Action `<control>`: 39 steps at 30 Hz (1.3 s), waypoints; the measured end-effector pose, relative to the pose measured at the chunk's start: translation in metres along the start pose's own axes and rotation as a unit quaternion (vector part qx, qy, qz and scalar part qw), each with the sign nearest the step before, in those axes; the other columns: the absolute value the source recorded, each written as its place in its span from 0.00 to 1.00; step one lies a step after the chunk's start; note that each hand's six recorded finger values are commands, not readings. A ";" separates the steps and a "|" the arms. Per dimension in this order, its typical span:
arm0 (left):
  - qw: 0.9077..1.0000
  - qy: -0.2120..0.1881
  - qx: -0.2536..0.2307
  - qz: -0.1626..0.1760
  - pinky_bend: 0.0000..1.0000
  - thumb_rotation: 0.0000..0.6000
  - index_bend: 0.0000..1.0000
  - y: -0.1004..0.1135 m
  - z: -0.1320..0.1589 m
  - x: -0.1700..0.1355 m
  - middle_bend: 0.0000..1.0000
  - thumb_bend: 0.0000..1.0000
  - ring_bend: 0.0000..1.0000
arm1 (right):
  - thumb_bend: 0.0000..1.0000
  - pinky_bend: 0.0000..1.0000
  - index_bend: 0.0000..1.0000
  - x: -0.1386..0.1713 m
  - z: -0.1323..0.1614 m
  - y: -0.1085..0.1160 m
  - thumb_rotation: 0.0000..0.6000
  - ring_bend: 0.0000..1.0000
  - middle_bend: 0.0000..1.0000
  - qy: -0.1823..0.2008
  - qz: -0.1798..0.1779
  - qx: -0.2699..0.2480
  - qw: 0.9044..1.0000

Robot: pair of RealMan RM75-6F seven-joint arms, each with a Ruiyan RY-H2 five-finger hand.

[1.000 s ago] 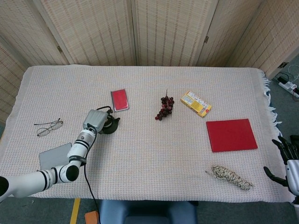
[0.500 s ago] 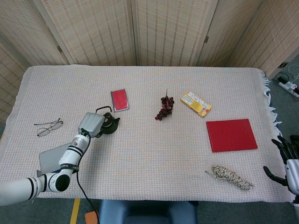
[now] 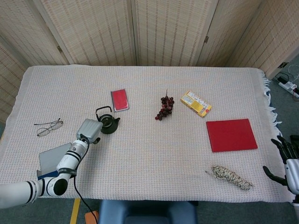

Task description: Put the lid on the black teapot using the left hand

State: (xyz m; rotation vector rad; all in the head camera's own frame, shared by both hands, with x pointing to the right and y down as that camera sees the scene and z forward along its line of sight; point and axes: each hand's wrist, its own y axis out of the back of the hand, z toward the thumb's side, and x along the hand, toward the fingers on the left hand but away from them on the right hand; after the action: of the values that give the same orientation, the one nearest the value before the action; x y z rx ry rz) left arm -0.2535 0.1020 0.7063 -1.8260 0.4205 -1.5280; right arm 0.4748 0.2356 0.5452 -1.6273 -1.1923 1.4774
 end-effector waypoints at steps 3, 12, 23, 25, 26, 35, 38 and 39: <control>1.000 0.003 0.002 -0.003 0.95 1.00 0.21 -0.003 -0.002 0.001 0.87 0.28 0.90 | 0.29 0.00 0.12 0.000 0.001 0.000 1.00 0.11 0.10 0.002 -0.001 0.000 1.000; 1.000 0.002 -0.005 -0.002 0.95 1.00 0.21 -0.005 -0.003 -0.001 0.87 0.28 0.89 | 0.29 0.00 0.12 0.000 0.002 0.001 1.00 0.11 0.10 0.001 -0.001 0.000 1.000; 0.991 0.023 -0.090 0.094 0.62 1.00 0.21 0.033 -0.036 -0.043 0.51 0.28 0.54 | 0.29 0.00 0.12 -0.001 -0.003 0.008 1.00 0.11 0.10 -0.007 0.005 0.014 1.000; 0.987 0.037 -0.103 0.114 0.51 1.00 0.21 0.037 -0.049 -0.057 0.44 0.28 0.45 | 0.29 0.00 0.12 -0.002 -0.004 0.008 1.00 0.11 0.10 -0.009 0.009 0.014 1.000; 0.986 0.043 -0.108 0.122 0.44 1.00 0.21 0.038 -0.055 -0.063 0.38 0.28 0.39 | 0.29 0.00 0.12 -0.003 -0.004 0.008 1.00 0.10 0.10 -0.009 0.011 0.012 1.000; 0.972 0.093 -0.112 0.184 0.23 1.00 0.15 0.022 -0.106 -0.124 0.20 0.28 0.22 | 0.29 0.00 0.07 -0.011 -0.001 0.003 1.00 0.00 0.02 0.004 0.035 0.007 0.999; 0.968 0.109 -0.102 0.200 0.21 1.00 0.16 0.011 -0.120 -0.144 0.20 0.28 0.21 | 0.29 0.00 0.06 -0.016 0.000 -0.002 1.00 0.00 0.02 0.008 0.048 0.004 0.999; 0.968 0.113 -0.097 0.202 0.20 1.00 0.16 0.008 -0.124 -0.150 0.20 0.28 0.21 | 0.29 0.00 0.05 -0.018 0.001 -0.003 1.00 0.00 0.02 0.010 0.051 0.003 0.999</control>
State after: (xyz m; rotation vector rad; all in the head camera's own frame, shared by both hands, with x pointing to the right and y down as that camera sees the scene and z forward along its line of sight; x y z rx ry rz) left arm -0.4068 0.1559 0.5993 -1.5822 1.0183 -1.4457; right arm 0.4740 0.2200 0.5552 -1.7165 -1.1067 1.5209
